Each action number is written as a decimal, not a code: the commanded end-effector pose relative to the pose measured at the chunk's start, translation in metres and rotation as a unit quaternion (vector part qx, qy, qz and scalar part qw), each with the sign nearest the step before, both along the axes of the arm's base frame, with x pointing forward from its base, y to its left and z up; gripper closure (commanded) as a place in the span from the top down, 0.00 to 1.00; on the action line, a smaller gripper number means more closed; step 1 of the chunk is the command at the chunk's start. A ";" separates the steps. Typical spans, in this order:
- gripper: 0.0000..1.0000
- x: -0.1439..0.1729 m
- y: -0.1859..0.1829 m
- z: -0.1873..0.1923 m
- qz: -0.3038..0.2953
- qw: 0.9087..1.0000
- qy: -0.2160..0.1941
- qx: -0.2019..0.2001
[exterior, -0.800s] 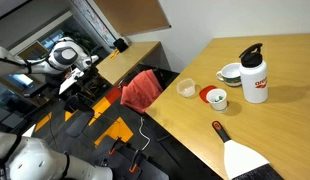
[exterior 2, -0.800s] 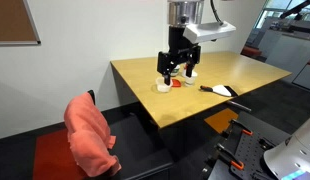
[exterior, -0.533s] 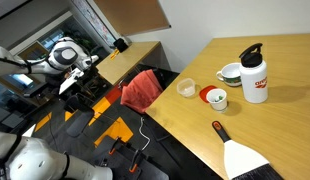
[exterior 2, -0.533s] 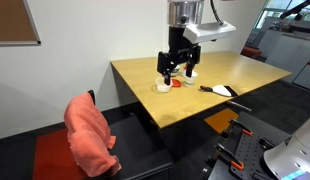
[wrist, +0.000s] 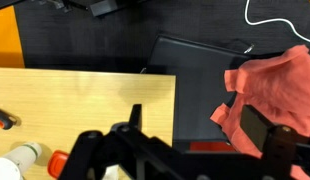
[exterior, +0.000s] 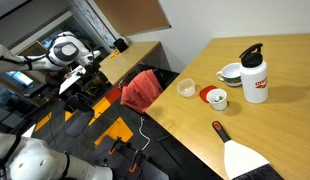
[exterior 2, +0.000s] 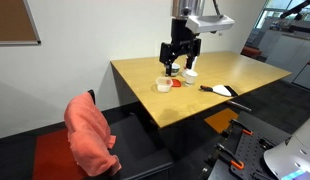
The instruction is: Move the candies from the white cup to the bowl and close it
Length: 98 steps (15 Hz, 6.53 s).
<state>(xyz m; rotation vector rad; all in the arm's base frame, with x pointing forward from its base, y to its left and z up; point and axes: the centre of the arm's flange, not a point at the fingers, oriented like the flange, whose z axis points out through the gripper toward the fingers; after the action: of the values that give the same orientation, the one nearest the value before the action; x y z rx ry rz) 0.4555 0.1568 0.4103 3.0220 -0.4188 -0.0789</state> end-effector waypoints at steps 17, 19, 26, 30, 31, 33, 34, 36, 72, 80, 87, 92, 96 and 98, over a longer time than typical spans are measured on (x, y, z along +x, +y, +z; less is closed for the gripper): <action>1.00 0.055 -0.254 0.020 0.088 0.996 -0.026 0.006; 1.00 0.074 -0.276 0.016 0.048 0.997 -0.052 -0.005; 1.00 0.117 -0.365 -0.024 0.036 0.996 -0.078 -0.034; 1.00 0.125 -0.420 -0.061 0.041 0.997 -0.061 -0.025; 1.00 0.124 -0.433 -0.068 0.041 0.997 -0.054 -0.023; 1.00 0.119 -0.462 -0.078 0.037 0.998 -0.044 -0.023; 1.00 0.116 -0.475 -0.083 0.034 0.998 -0.038 -0.025; 1.00 0.104 -0.464 -0.086 0.027 0.998 -0.038 -0.030; 0.63 0.157 -0.502 -0.250 0.022 0.997 -0.077 -0.003; 0.02 0.160 -0.498 -0.246 0.025 0.997 -0.077 -0.009; 0.01 0.140 -0.483 -0.195 -0.023 0.997 -0.064 -0.029; 0.01 0.138 -0.442 -0.136 -0.025 0.997 -0.063 -0.025; 0.01 0.142 -0.390 -0.101 0.004 0.997 -0.078 0.001; 0.01 0.142 -0.362 -0.089 0.027 0.995 -0.091 0.015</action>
<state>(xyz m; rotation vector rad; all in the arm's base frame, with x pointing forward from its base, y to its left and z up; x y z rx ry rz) 0.6153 -0.2463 0.2955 3.0317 -0.3920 0.1797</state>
